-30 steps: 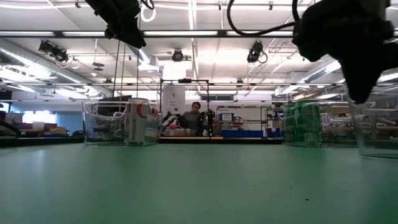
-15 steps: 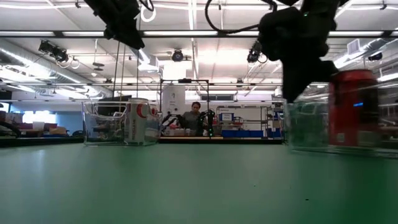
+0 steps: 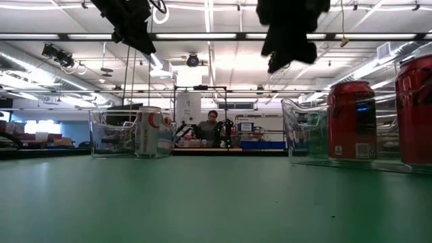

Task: Sort soda cans
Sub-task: Move the right transparent bin to the top middle of the table

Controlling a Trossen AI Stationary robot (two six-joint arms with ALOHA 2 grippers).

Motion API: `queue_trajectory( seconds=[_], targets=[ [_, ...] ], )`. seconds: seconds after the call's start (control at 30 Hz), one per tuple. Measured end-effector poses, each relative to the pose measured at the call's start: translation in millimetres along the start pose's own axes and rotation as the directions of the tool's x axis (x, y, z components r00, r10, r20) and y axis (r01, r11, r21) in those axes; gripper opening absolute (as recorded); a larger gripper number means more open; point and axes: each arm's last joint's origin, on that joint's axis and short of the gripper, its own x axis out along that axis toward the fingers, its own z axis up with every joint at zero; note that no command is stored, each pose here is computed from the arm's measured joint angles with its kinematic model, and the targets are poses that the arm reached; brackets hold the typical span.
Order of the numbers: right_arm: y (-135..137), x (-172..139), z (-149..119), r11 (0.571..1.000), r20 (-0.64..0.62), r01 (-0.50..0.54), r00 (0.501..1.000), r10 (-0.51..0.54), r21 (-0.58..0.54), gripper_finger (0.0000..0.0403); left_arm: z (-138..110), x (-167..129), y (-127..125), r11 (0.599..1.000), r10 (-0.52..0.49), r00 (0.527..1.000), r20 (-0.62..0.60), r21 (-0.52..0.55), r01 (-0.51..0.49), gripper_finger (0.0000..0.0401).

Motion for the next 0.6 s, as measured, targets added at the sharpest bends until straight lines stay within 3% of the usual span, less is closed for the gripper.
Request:
queue_trajectory(
  seconds=[0.13,0.37,0.6],
  targets=[
    [16,-27,1,0.992,-0.063,0.033,0.997,-0.041,-0.118,0.0172,0,0,0,1.000,0.003,1.000,0.000,0.019,-0.003,0.0176],
    [57,-66,-41,0.947,-0.257,0.005,0.962,-0.092,-0.321,0.0017,0,0,-8,0.998,-0.029,1.000,-0.006,0.049,0.029,0.0134],
    [84,-74,-104,0.886,-0.375,-0.050,0.916,-0.144,-0.461,0.0005,2,-2,-16,0.996,-0.061,0.998,0.008,0.068,0.061,0.0060]
  ],
)
